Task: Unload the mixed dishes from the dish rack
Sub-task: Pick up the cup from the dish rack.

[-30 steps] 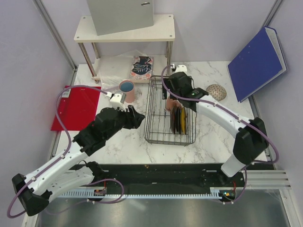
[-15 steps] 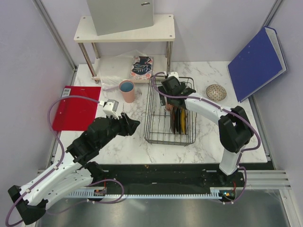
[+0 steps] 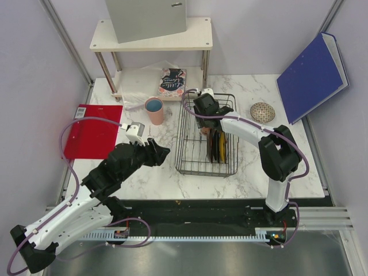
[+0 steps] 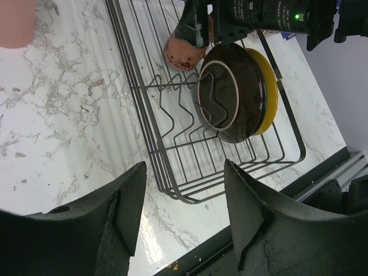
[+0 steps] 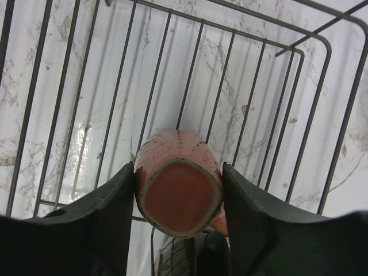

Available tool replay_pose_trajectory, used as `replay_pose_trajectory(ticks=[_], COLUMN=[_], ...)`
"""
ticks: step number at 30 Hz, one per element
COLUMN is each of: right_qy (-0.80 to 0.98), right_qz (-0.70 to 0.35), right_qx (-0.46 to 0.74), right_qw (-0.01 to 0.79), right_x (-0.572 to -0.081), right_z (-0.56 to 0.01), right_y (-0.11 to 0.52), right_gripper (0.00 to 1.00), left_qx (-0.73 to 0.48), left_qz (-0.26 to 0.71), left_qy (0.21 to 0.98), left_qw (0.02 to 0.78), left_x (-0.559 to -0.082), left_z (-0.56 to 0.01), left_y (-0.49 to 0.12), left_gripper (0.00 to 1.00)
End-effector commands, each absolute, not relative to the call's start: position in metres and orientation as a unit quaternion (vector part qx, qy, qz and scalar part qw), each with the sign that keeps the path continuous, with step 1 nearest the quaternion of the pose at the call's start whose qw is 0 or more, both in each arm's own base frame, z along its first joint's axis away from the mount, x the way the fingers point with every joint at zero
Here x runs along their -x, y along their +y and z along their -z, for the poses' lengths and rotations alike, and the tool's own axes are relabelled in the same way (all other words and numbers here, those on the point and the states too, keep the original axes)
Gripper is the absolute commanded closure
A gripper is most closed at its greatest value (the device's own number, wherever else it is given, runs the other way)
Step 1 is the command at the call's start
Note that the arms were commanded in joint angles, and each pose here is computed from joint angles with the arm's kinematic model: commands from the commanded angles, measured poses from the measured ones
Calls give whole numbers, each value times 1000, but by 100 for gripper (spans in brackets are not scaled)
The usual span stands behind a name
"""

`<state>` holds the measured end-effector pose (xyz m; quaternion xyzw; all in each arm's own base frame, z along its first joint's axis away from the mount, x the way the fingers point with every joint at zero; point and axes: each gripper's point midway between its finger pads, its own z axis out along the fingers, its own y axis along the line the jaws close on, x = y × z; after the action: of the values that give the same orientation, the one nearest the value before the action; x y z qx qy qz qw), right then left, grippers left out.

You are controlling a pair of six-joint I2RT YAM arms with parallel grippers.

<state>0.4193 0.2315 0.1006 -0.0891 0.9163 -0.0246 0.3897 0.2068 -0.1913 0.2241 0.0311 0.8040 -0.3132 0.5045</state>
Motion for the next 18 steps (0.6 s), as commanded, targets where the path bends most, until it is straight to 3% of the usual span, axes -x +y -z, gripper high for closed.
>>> replay_pose_trajectory(ticks=[1,6,9,18], right_qy=[908,905,901,871], right_qz=[14,10,2,-85], right_qx=[82,79,77,62], right_qw=[411,417,427,480], right_x=[-425,-423,-421,-411], right_z=[-118,-125,-137,-217], right_y=[233,232,232,245], right_gripper=[50,90,100,100], left_qx=[-24,-22,-20,-17], left_qz=[327,327,327,315], left_qy=[804,805,805,805], left_qw=[497,494,494,502], left_x=[-205,-205,-205,-209], left_z=[-226,-225,-224,-225], left_y=[-196,-196,-196,-192], left_gripper=[37,37,37,37])
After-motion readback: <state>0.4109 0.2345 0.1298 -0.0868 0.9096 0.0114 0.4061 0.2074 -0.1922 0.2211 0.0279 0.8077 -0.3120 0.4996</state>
